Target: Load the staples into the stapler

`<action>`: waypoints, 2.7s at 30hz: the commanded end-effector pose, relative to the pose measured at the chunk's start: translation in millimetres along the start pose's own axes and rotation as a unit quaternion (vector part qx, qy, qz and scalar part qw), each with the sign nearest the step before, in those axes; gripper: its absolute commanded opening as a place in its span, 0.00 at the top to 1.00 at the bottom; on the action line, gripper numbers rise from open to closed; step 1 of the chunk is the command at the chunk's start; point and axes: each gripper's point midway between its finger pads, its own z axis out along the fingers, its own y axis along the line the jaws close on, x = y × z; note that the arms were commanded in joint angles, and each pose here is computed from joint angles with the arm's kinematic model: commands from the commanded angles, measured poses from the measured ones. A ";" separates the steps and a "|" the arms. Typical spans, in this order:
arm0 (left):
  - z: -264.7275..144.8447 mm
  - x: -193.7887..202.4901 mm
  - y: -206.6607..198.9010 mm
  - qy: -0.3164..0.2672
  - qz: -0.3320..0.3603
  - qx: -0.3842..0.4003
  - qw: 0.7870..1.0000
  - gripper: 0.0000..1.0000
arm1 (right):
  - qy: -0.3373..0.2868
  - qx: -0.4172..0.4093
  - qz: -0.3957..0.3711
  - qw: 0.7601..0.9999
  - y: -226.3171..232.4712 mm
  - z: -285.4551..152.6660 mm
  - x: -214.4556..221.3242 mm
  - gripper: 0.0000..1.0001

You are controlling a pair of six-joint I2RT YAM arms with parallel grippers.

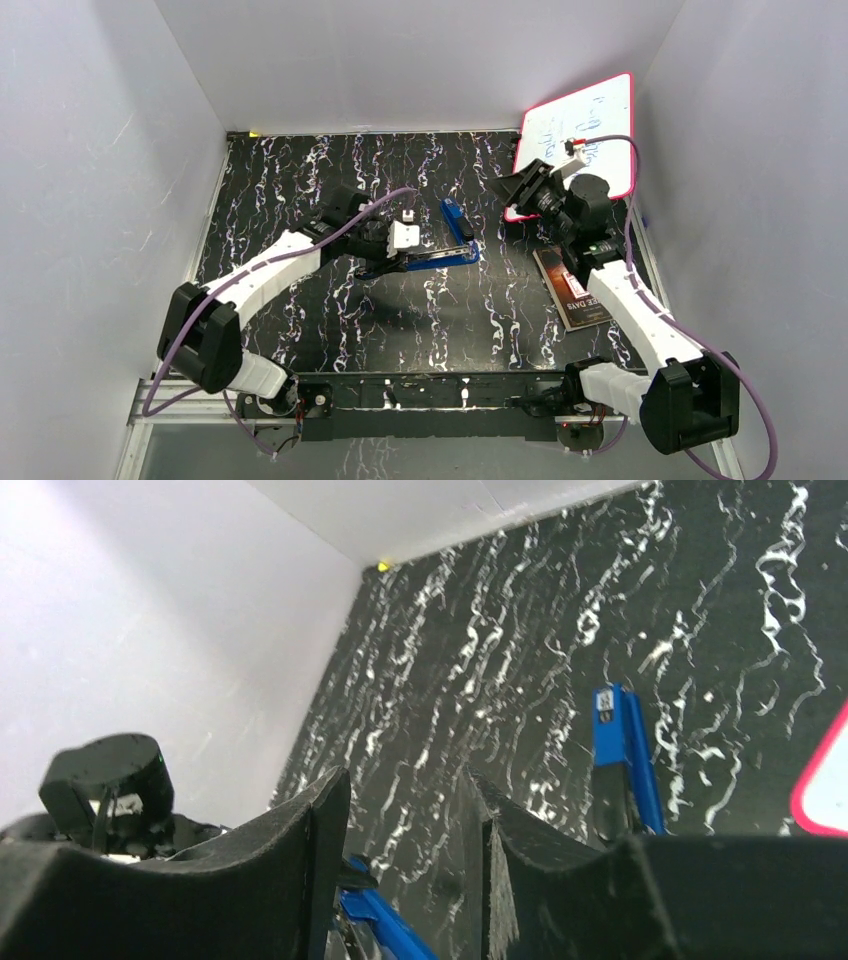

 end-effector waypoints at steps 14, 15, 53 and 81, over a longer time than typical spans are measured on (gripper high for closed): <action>10.8 71.8 2.9 0.158 0.088 0.074 0.981 1.00 | 0.110 -0.009 -0.062 0.992 -42.0 -16.7 76.1 0.46; 12.0 76.4 3.3 0.167 0.087 0.075 0.979 1.00 | 0.113 -0.007 -0.066 0.991 -44.8 -17.8 78.9 0.46; -116.9 -6.0 118.2 -0.086 -0.273 -0.498 0.818 0.23 | 0.236 -0.120 -0.380 0.887 -19.2 -2.6 215.8 0.36; -158.3 35.9 112.0 -0.045 -0.333 -0.574 0.746 0.15 | 0.361 -0.120 -0.436 0.816 -47.1 19.7 290.9 0.59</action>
